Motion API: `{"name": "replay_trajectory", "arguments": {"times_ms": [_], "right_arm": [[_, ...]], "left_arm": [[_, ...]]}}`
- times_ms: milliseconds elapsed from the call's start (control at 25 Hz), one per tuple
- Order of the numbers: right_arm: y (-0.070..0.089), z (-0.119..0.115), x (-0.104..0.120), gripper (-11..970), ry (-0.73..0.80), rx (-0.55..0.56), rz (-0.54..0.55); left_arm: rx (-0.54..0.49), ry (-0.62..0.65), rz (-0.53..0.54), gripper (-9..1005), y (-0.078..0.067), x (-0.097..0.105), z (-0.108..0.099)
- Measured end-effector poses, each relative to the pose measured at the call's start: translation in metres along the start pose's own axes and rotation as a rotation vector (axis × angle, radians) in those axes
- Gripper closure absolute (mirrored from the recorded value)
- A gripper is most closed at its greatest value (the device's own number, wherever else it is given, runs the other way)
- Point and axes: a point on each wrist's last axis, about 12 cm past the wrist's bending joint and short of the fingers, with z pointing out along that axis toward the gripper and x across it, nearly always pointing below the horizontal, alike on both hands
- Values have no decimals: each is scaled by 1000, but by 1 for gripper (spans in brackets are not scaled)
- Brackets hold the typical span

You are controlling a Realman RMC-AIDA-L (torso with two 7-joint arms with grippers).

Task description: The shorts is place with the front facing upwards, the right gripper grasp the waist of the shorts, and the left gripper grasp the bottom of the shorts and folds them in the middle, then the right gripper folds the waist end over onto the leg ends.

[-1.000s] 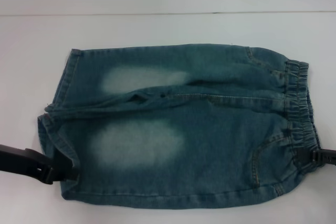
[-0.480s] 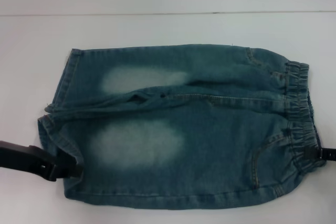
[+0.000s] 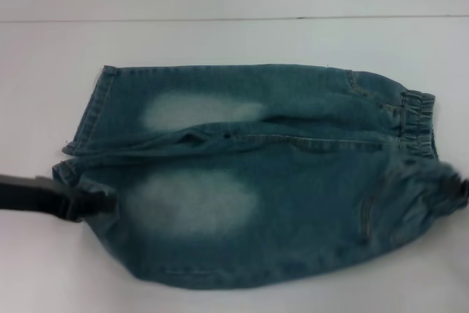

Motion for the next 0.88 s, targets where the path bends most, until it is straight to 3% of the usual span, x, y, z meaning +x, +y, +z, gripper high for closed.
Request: {"name": "replay_trajectory", "arguments": {"times_ms": [480, 640, 880], "right_arm": [[-10, -5, -34, 920, -348, 12, 186], [-13, -2, -43, 918, -476, -5, 257], [-19, 9, -48, 915, -608, -7, 348]], "left_arm": [[-120, -391, -112, 951, 41, -20, -31], [-137, -448, -144, 952, 52, -31, -23], [-166, -469, -139, 953, 57, -46, -3]]}}
